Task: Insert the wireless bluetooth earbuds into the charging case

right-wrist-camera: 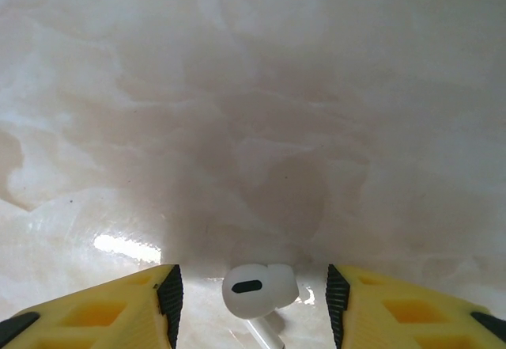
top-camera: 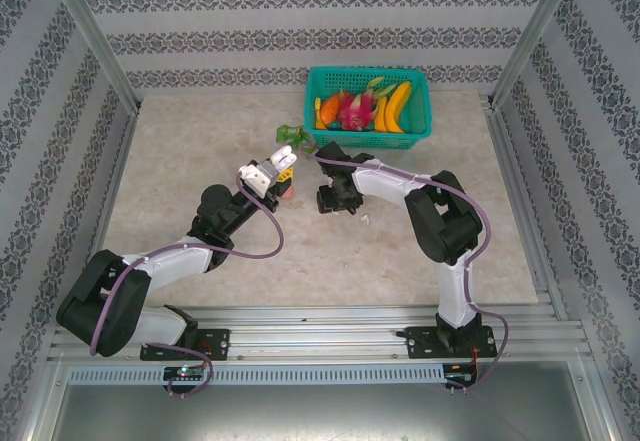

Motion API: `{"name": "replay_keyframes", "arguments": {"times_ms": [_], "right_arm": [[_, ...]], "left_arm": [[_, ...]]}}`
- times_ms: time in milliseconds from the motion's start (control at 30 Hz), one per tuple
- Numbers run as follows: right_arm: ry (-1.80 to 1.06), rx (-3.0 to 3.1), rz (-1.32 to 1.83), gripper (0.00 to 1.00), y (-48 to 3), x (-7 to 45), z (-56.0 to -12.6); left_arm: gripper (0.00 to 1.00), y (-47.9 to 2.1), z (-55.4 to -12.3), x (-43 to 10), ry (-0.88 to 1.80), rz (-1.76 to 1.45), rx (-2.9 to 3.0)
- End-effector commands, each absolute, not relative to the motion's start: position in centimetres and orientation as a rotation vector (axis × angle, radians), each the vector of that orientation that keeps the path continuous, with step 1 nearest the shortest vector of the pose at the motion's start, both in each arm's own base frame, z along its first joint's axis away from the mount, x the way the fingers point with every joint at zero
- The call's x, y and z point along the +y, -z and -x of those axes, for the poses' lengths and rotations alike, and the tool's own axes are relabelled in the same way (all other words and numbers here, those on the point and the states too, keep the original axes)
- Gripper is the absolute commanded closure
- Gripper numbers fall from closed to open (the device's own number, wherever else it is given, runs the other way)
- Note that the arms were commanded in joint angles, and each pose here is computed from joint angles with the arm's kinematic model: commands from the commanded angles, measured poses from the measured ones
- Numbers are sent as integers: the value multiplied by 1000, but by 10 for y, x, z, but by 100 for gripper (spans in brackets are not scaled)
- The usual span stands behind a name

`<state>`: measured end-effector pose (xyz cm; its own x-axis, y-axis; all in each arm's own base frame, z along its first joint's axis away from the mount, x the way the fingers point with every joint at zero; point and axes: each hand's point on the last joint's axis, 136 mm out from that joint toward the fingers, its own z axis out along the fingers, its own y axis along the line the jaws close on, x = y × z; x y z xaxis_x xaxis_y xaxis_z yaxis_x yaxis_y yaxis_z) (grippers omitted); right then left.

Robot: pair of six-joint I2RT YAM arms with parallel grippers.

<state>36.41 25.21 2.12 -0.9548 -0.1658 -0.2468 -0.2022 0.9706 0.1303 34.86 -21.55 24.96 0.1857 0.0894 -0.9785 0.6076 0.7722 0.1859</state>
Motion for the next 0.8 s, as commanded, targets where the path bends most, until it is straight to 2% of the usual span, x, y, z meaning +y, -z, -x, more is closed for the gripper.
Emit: {"name": "replay_keyframes", "arguments": {"times_ms": [0, 433, 767], "right_arm": [[-233, 2908, 291, 49, -16, 252, -366], [-229, 2921, 298, 57, -10, 253, -367], [-99, 2917, 339, 58, -12, 249, -361]], "left_arm": [[100, -266, -343, -211, 419, -611, 1297], [100, -265, -342, -210, 421, -608, 1302], [100, -264, -342, -210, 425, -606, 1306]]}}
